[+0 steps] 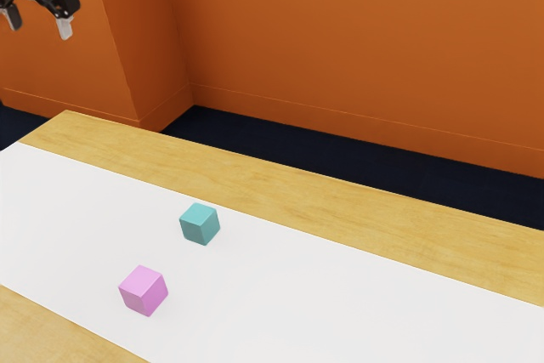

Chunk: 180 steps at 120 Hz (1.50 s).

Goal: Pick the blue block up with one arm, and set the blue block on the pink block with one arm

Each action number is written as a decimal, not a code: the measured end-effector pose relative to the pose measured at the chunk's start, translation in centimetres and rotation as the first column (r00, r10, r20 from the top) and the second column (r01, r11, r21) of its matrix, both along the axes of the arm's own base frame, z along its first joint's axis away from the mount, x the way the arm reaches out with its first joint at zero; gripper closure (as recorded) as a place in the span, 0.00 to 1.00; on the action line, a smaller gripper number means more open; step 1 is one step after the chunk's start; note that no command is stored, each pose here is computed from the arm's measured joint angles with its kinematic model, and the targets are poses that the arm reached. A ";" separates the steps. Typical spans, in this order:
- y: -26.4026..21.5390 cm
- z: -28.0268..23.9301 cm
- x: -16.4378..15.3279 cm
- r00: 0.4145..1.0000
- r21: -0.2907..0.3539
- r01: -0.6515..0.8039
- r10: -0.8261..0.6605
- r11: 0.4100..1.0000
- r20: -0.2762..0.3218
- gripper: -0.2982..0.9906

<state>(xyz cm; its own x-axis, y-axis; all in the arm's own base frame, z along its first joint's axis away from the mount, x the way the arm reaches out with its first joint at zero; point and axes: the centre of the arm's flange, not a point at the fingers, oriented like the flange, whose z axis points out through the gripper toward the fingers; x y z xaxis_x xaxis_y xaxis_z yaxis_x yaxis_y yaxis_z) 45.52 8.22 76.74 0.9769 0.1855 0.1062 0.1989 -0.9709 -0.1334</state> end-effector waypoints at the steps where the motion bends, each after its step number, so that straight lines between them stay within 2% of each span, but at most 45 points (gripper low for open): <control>1: 0.0 0.0 0.1 1.000 0.000 0.001 -0.001 1.000 0.002 0.23; 21: 0.2 -0.6 0.7 1.000 -0.003 -0.001 0.001 1.000 0.016 0.23; 45: 0.5 -8.0 -0.3 0.993 -0.032 -0.011 0.007 0.999 -0.120 0.23; 56: 0.2 -11.1 -1.3 0.989 -0.051 -0.011 0.004 0.999 -0.145 0.23; 71: -0.1 -15.9 -0.9 0.986 -0.064 -0.022 0.011 0.998 -0.169 0.23; 98: -0.2 -22.4 0.3 0.988 -0.061 -0.038 0.029 0.997 -0.153 0.23; 119: -0.4 -27.7 3.2 0.988 -0.049 -0.022 0.014 0.999 -0.151 0.23; 132: -1.5 -28.7 4.5 0.992 -0.045 0.018 -0.024 0.999 -0.125 0.23; 165: -0.8 -36.7 8.1 0.986 -0.055 0.038 -0.046 0.998 -0.158 0.23; 180: -1.4 -38.8 10.3 0.987 -0.058 0.066 -0.074 0.996 -0.145 0.23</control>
